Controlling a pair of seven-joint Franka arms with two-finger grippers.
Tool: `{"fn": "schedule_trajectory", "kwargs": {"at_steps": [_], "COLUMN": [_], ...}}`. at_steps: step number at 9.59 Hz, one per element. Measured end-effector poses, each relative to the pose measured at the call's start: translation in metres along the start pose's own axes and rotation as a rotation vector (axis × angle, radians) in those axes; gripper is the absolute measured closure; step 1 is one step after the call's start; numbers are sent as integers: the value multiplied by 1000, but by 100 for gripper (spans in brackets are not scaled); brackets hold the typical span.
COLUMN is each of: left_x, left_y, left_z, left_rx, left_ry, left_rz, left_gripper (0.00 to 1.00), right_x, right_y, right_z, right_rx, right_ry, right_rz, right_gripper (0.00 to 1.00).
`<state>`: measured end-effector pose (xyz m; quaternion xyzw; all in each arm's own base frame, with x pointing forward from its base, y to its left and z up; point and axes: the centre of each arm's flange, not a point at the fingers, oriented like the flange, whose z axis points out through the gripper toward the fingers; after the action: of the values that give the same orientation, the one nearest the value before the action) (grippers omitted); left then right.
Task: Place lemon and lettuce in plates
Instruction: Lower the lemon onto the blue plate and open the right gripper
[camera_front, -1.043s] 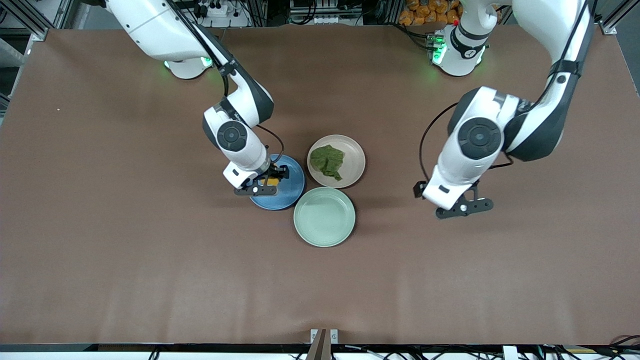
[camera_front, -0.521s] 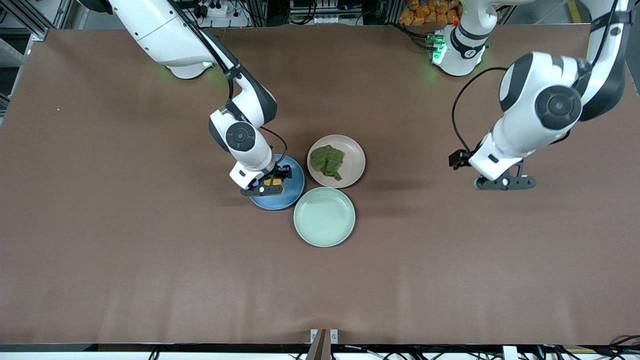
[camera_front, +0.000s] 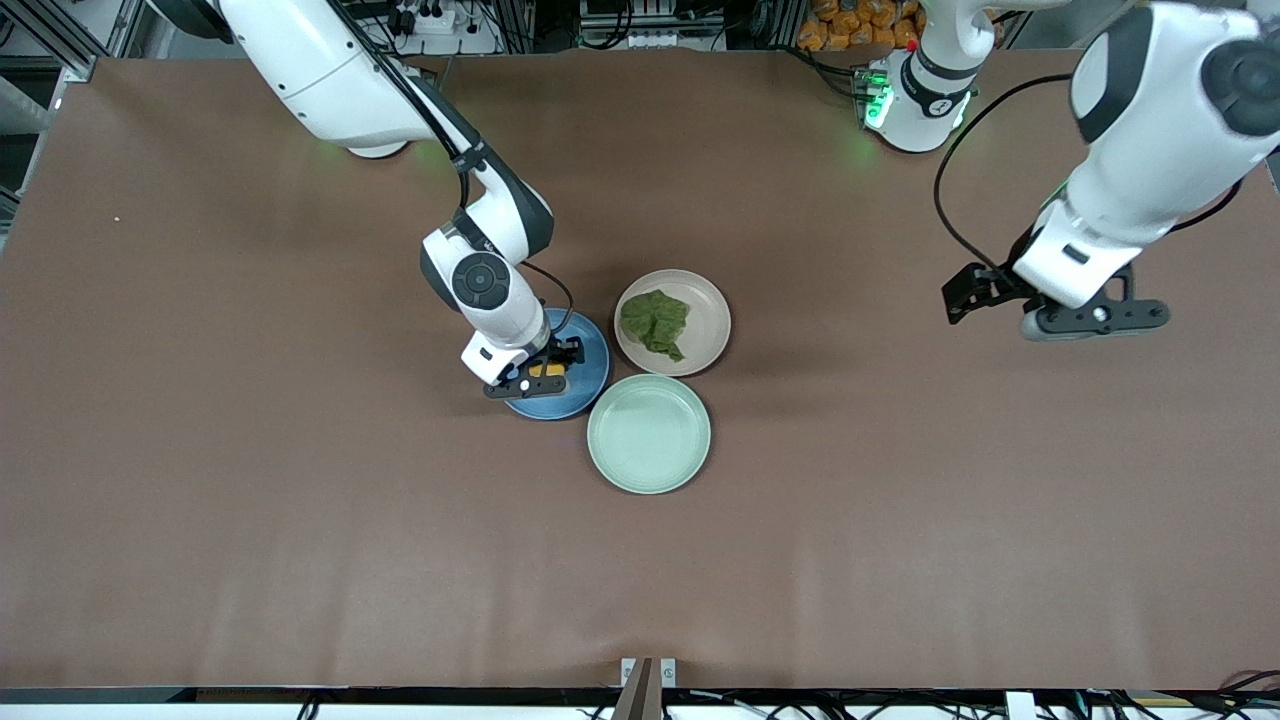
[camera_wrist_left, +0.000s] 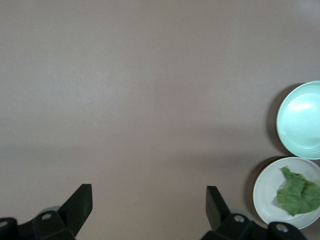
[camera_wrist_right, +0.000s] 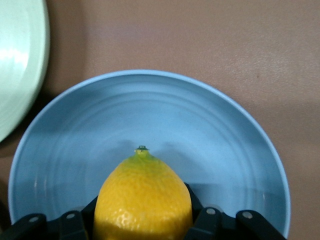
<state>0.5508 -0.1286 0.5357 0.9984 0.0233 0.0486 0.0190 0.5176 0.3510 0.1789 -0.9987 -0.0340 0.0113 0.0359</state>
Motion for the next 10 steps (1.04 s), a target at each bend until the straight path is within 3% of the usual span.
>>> {"fn": "schedule_trajectory", "kwargs": {"at_steps": [3,5,6,10], "left_x": [-2,-6,-6,-8], "left_y": [4,3,2,-1], "left_z": [-33,-60,-70,-113], "left_rx": [5,18,21,23], "left_ry": [-19,-44,-41,-28], "left_rz": [15,91,125,138], "left_gripper": [0,0,0,0], "right_x": [1,3,3,14], "right_y": [0,1,2,12], "right_z": [-1,0,0,-6], "right_rx": [3,2,2,7], "right_ry": [5,7,7,20], "right_rz": [0,3,5,27], "right_gripper": [32,4,0,0]}}
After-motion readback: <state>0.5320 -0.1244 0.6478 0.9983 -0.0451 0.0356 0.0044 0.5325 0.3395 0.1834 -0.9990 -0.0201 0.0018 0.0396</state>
